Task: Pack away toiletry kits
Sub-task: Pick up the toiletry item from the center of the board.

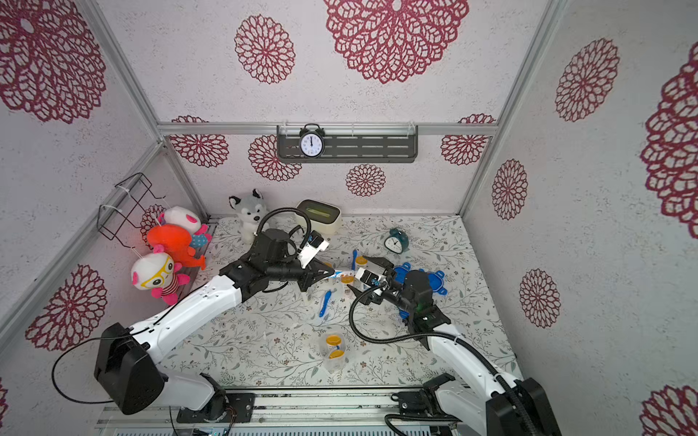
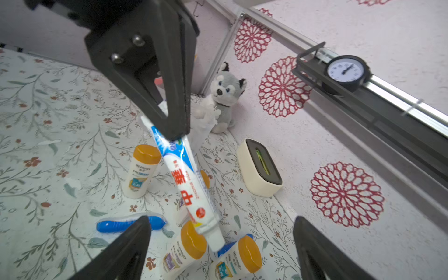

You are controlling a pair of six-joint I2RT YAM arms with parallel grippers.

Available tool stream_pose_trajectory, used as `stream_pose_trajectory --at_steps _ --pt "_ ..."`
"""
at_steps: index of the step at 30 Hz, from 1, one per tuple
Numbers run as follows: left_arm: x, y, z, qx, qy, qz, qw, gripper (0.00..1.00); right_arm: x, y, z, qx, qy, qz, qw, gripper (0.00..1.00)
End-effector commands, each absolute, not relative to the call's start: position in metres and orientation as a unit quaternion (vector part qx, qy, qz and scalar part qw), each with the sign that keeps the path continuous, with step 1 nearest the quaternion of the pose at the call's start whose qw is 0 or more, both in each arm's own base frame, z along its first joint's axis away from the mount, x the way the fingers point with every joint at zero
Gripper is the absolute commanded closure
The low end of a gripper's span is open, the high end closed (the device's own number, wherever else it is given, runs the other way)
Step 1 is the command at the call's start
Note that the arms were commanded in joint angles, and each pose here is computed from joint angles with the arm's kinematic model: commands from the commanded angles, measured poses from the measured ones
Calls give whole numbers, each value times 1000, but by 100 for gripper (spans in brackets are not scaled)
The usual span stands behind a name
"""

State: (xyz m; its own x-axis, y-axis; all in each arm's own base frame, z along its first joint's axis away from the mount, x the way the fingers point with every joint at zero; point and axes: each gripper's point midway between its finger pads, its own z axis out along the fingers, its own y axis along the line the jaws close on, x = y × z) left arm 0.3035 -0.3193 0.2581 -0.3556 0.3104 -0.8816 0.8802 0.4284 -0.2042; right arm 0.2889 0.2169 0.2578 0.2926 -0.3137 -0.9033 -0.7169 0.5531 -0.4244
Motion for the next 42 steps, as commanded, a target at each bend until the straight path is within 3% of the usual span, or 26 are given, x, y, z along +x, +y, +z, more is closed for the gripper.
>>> stream_pose_trajectory --at_steps 1,9,14,21,33,42 --pt "324 -312 297 363 713 -339 495 100 299 195 302 -262 618 246 699 12" --pt "352 -291 320 291 693 -286 595 100 312 210 323 -5 670 522 528 33" --pt "345 -294 325 294 659 -294 627 100 327 225 342 75 639 627 440 35" --pt "336 -297 333 298 638 -317 636 100 350 234 346 124 604 683 392 54" --pt "335 -302 327 296 638 -338 626 100 361 237 357 125 552 725 392 67" --pt "340 -308 322 299 642 -342 618 100 363 245 360 109 534 748 379 71"
